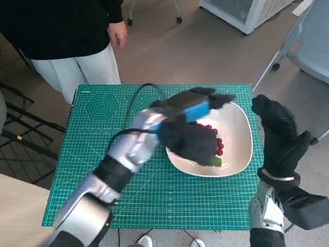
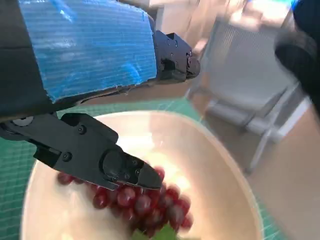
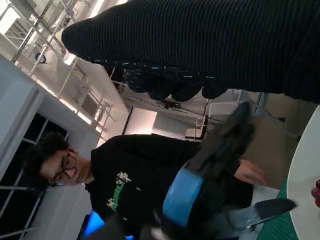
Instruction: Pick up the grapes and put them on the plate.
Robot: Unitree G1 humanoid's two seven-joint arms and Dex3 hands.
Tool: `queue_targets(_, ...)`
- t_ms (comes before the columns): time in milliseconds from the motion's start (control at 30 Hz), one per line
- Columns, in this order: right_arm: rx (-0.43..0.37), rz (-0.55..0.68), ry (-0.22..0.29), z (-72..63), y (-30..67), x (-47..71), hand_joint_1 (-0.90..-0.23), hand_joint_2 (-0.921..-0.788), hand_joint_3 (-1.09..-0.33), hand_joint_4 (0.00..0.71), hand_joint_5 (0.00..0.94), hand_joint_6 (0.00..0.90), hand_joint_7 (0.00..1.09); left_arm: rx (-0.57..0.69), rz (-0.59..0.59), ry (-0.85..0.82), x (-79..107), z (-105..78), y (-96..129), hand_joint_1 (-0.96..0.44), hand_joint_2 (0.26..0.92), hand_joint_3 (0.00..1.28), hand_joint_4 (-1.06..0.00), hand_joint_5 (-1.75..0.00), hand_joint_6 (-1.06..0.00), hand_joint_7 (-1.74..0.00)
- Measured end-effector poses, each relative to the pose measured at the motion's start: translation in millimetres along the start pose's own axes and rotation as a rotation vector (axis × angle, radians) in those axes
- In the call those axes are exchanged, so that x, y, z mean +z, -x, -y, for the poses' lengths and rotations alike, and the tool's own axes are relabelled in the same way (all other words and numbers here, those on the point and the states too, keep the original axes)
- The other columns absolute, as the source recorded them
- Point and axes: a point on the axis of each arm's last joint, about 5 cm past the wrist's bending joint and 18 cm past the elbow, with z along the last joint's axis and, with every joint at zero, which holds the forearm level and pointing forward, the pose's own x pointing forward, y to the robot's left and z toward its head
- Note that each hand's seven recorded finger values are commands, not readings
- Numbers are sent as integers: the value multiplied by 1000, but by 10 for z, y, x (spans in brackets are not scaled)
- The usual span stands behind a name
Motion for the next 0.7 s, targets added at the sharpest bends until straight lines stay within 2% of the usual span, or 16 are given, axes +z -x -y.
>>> queue_targets(300, 6, 1, -7, -22, -11, -5, -664, -921, -711, 460, 4, 122, 337, 326, 111, 419, -390, 6, 389, -401, 921, 178, -214, -25, -274, -26)
queue_targets(567, 20, 6, -16, -53, -46, -15, -662, -921, -707, 462, 4, 120, 322, 464, 198, 811, -637, 102, 658, -416, 921, 237, -186, -4, -249, -8)
queue_targets(700, 32, -3, -26, -73, -49, -36, -663, -921, -705, 461, 3, 119, 314, 554, 231, 933, -744, 170, 818, -426, 921, 252, -169, -1, -240, -3)
